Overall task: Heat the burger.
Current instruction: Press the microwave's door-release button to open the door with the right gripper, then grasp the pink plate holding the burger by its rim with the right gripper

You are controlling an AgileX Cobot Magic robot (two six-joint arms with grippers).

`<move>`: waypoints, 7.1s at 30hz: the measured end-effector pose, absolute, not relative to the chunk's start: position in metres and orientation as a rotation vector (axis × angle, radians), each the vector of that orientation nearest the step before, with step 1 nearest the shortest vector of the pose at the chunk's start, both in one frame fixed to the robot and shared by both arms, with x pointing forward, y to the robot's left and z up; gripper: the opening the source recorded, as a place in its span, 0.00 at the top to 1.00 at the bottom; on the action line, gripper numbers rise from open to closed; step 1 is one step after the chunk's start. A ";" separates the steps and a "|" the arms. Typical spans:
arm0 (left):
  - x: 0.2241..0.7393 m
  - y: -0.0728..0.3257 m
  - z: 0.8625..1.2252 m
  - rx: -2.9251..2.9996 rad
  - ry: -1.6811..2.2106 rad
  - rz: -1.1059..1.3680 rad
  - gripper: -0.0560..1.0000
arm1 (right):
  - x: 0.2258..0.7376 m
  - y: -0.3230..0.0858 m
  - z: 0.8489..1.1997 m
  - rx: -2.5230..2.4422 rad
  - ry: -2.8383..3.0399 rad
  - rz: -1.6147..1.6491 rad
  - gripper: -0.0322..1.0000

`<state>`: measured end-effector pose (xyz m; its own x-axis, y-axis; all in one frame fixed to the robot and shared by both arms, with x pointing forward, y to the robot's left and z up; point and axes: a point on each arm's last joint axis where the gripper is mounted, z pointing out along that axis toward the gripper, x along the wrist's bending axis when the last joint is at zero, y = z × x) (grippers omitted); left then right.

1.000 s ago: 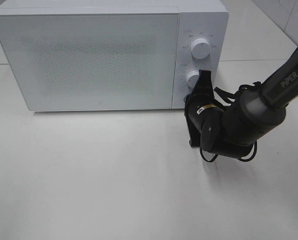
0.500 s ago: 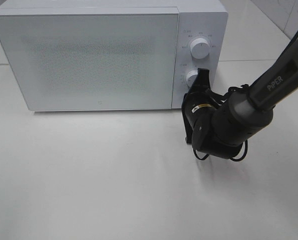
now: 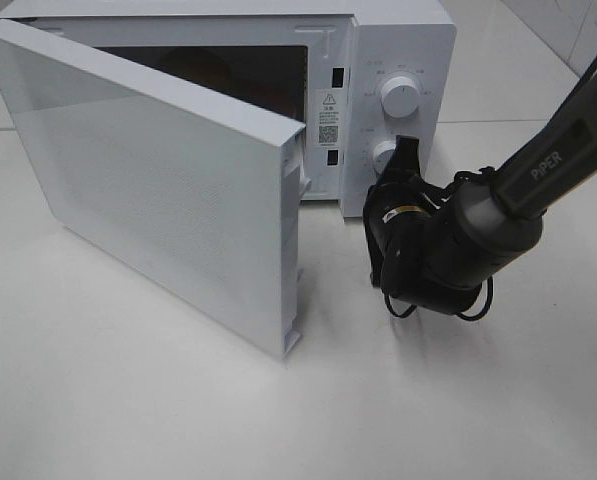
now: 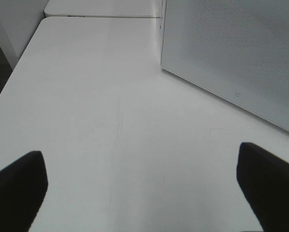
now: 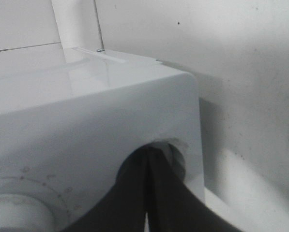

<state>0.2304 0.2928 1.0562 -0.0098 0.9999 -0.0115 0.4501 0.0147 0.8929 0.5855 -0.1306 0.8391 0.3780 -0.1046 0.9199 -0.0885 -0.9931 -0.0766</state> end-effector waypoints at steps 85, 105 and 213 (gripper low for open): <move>0.230 0.293 1.056 1.530 1.556 0.946 0.01 | 0.451 -0.155 0.971 -1.858 -2.461 -0.384 0.93; 0.230 0.293 1.056 1.530 1.556 0.946 0.01 | 0.465 -0.161 1.008 -0.350 -3.220 -0.094 0.90; 0.230 0.293 1.056 1.530 1.556 0.946 0.01 | 0.612 0.003 0.958 0.751 -3.608 -0.383 0.15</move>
<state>0.2304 0.2928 1.0562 -0.0098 0.9999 -0.0115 0.4501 0.0147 0.8929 0.6119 0.0032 0.9576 -0.7697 -0.3091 -0.5586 -0.4195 0.9044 0.0777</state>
